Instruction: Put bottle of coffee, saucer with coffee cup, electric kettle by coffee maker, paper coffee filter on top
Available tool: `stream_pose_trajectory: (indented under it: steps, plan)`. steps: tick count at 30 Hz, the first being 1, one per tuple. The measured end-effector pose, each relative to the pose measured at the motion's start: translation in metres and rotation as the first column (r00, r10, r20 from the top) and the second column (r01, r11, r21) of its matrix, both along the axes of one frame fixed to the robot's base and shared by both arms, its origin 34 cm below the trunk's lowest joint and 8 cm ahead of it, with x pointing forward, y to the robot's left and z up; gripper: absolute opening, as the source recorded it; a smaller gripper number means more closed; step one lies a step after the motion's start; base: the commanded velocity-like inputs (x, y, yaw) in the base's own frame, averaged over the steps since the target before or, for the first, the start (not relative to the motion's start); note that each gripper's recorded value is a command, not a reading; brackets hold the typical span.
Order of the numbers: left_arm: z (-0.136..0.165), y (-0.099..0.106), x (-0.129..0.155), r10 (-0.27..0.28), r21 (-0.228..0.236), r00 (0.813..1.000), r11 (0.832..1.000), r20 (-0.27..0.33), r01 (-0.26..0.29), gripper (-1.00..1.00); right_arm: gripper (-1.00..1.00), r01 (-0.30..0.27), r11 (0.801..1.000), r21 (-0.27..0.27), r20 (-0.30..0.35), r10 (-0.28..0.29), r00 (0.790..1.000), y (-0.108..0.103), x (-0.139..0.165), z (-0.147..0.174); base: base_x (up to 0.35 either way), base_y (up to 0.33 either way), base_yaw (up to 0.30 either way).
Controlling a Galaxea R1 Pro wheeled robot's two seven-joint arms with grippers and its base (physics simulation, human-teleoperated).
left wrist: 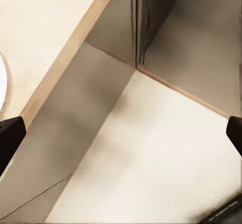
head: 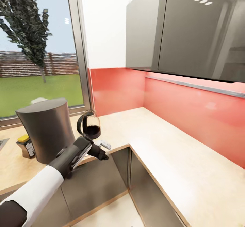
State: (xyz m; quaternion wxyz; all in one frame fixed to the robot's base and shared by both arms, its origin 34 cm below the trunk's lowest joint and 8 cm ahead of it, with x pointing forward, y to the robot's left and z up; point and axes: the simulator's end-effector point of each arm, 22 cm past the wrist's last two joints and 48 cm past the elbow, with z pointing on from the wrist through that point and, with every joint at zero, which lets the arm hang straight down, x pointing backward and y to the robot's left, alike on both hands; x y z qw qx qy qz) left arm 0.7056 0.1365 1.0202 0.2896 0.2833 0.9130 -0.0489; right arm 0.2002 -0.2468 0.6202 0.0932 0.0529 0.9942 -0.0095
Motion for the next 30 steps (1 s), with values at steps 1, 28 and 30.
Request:
stream_pose_trajectory:
  steps: [1, 28, 30]
  plan:
    - [-0.001, 0.001, 0.000, 0.000, 0.000, 1.000, 1.000, 0.001, 0.000, 1.00, 1.00, 0.000, 1.000, 0.000, 0.001, 0.000, 1.000, 0.000, 0.001, 0.000, -0.291, -0.141, 0.000]
    - [-0.337, 0.118, -0.347, 0.255, -0.174, 0.935, 0.937, -0.245, -0.302, 1.00, 1.00, 0.004, 1.000, 0.005, 0.012, -0.004, 1.000, 0.003, 0.005, 0.001, -0.084, -0.015, 0.032]
    - [-0.363, 0.149, -0.408, 0.353, -0.138, 0.887, 0.903, -0.298, -0.406, 1.00, 1.00, 0.004, 1.000, 0.007, 0.010, -0.004, 1.000, 0.004, 0.004, 0.001, 0.000, 0.000, 0.216]
